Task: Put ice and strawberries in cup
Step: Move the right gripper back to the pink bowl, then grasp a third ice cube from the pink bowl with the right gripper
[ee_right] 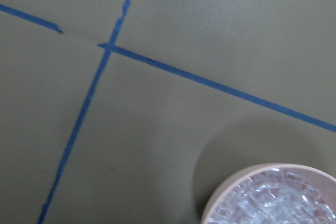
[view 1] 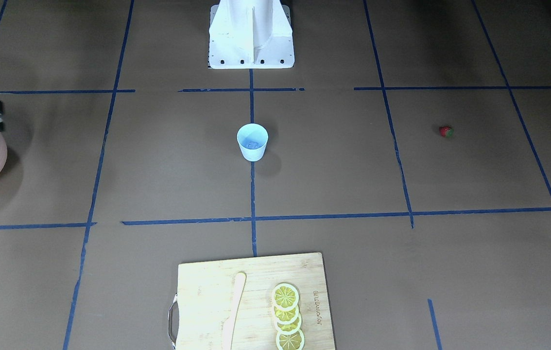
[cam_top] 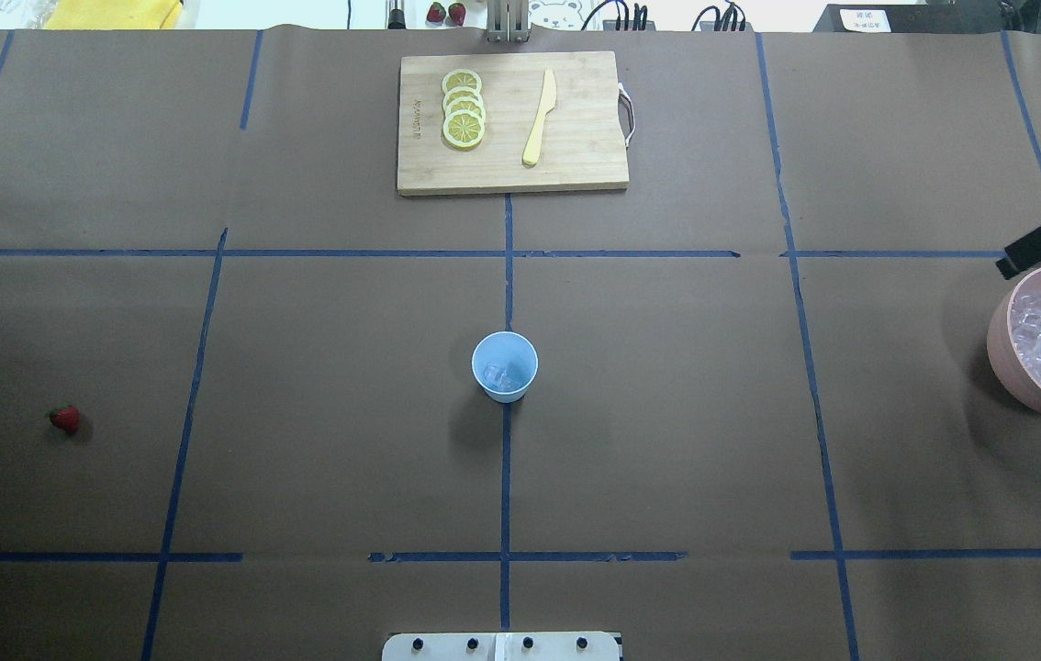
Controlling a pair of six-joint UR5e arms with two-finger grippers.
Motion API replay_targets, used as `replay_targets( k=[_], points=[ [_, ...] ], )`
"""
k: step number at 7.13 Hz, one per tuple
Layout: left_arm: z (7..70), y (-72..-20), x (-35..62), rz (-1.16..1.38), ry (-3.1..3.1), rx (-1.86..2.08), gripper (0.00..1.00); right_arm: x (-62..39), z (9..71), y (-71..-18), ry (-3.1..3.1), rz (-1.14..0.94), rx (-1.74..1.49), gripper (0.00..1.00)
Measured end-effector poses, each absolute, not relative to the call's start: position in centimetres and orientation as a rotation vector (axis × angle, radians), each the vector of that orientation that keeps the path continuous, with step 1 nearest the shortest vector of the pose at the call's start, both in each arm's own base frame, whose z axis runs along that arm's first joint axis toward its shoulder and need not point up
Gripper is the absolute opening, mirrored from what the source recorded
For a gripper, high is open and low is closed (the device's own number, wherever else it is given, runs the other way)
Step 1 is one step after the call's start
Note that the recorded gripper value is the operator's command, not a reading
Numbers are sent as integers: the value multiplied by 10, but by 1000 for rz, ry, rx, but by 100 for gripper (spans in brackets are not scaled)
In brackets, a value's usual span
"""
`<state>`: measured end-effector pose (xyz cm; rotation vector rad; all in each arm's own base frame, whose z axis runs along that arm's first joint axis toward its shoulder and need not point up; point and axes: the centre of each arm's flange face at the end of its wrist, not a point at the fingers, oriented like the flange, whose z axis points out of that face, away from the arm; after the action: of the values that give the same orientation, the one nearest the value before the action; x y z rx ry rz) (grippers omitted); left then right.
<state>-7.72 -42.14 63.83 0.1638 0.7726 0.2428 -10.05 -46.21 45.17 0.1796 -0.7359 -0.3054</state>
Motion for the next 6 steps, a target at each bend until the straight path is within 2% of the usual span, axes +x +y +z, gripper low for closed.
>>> replay_targets(
  k=[3,6],
  points=[
    [638,-421,-77,243,774,165,100,-66,559,-431,-764,-242,208,94],
    [636,-420,-76,243,793,168,100,-76,611,-424,-803,-96,230,90]
  ],
)
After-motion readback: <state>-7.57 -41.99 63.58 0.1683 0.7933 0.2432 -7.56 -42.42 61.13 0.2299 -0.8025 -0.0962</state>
